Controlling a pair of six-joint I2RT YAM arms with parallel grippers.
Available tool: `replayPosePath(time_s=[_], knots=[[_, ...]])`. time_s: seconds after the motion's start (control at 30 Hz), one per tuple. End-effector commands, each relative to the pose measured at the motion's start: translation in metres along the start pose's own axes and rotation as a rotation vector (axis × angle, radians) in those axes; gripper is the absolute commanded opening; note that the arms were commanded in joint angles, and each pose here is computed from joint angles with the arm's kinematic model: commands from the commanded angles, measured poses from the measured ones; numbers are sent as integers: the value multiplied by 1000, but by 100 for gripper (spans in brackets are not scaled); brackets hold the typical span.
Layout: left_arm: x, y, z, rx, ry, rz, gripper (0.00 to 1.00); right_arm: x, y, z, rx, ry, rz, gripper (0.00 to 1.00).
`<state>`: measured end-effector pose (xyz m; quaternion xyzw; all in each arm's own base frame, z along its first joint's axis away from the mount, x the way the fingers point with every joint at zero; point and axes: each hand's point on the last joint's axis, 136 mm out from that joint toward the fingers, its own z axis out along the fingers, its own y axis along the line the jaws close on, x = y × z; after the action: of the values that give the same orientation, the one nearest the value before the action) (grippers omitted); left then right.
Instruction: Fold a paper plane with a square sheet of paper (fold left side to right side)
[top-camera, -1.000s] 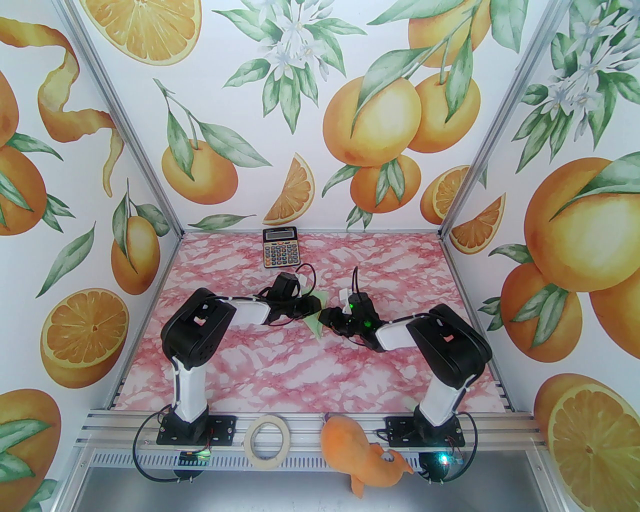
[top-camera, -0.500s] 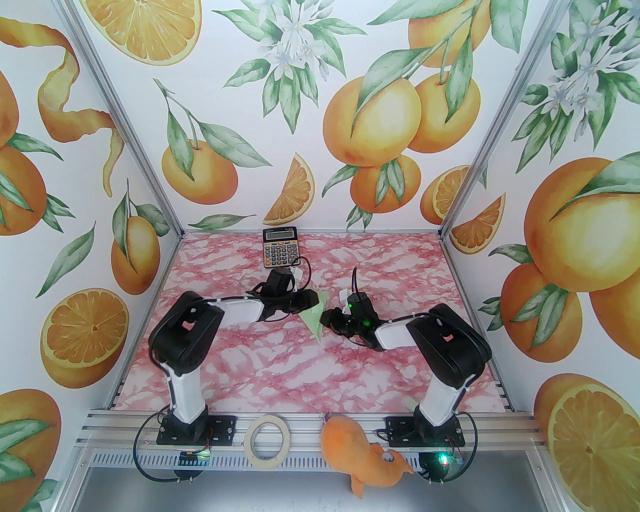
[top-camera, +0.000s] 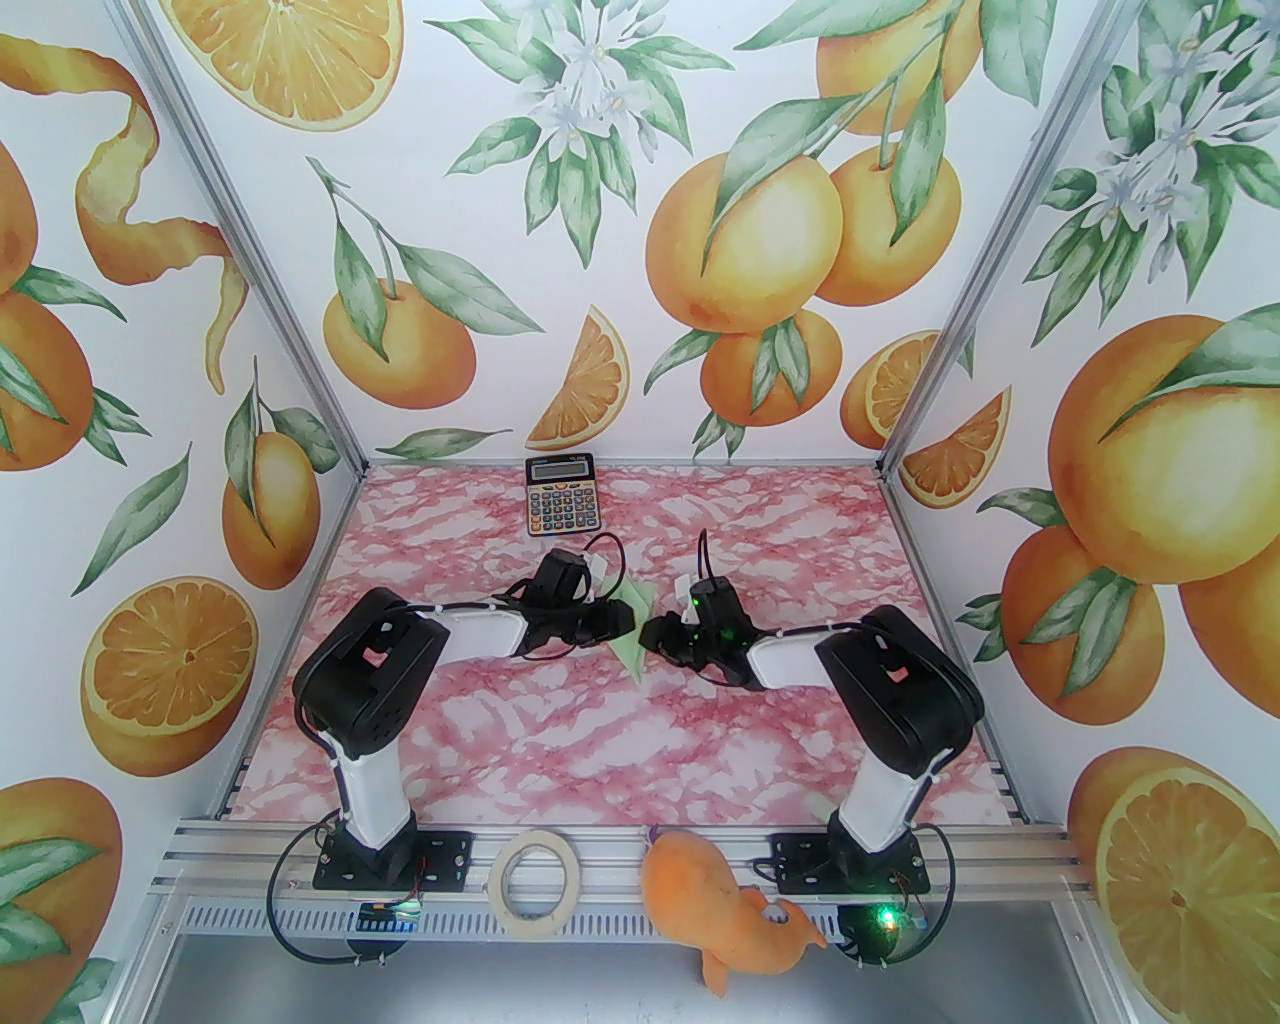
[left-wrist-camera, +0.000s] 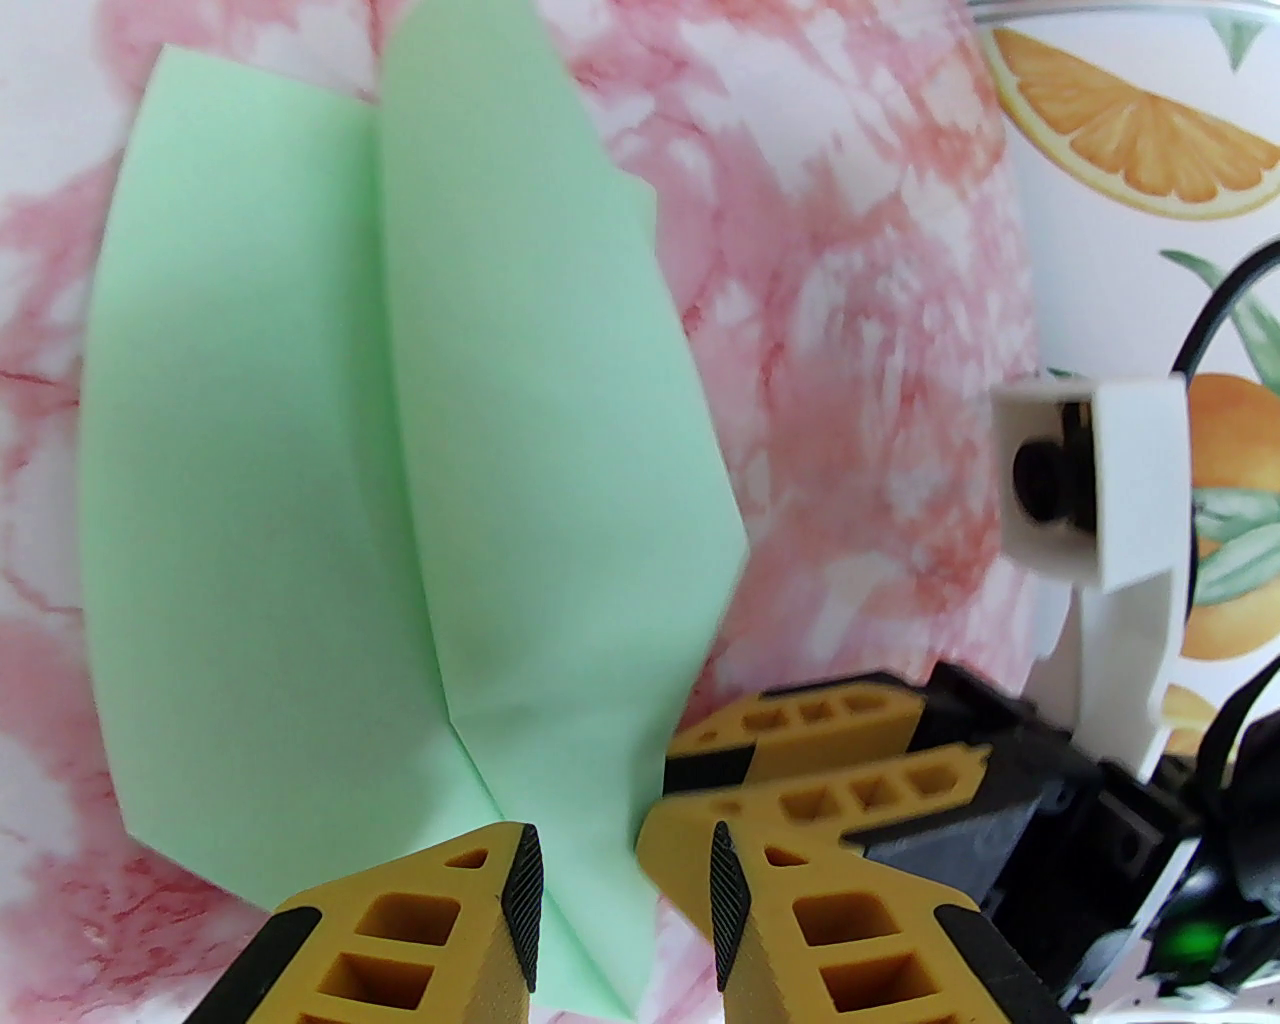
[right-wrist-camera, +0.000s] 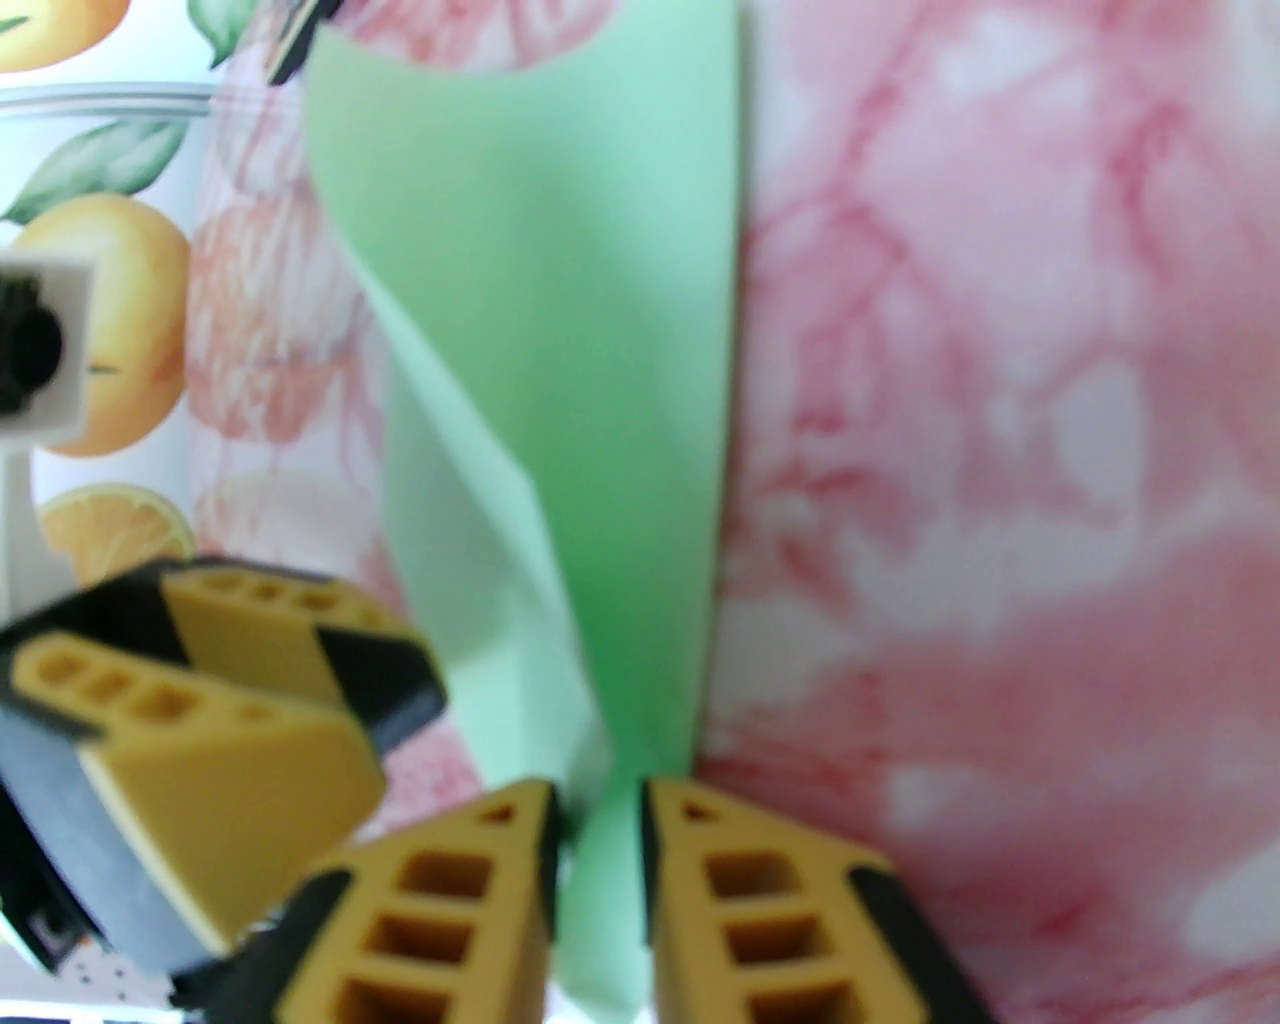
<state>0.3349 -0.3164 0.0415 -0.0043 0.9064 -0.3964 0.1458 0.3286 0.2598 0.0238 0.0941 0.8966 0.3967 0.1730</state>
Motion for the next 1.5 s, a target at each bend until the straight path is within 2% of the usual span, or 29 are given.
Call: replayPosePath(time_s=[0.0,0.3,0.7,1.03,1.17,1.23,1.37,1.47], knots=[[8,11,5,-29,17,11,35,-9,-18,-2,84,-26,-12,22],[14,18,8,-35,32,10,33,-12,-19,3,84,-1,-22,22],[24,-2,1,-4,57,75,33,-6,-24,7,85,21,-18,22],[39,-7,-10,-33,71,101,32,-3,-25,9,84,34,-17,21],[43,-14,-14,-18,75,107,21,-2,-26,10,83,39,-17,21],[43,-20,-15,6,67,103,9,-2,-26,10,82,40,-17,21],[44,-22,-13,28,61,81,1,-1,-28,10,85,41,-16,19],[47,-25,-8,50,65,65,1,-1,-27,10,83,43,-17,20]])
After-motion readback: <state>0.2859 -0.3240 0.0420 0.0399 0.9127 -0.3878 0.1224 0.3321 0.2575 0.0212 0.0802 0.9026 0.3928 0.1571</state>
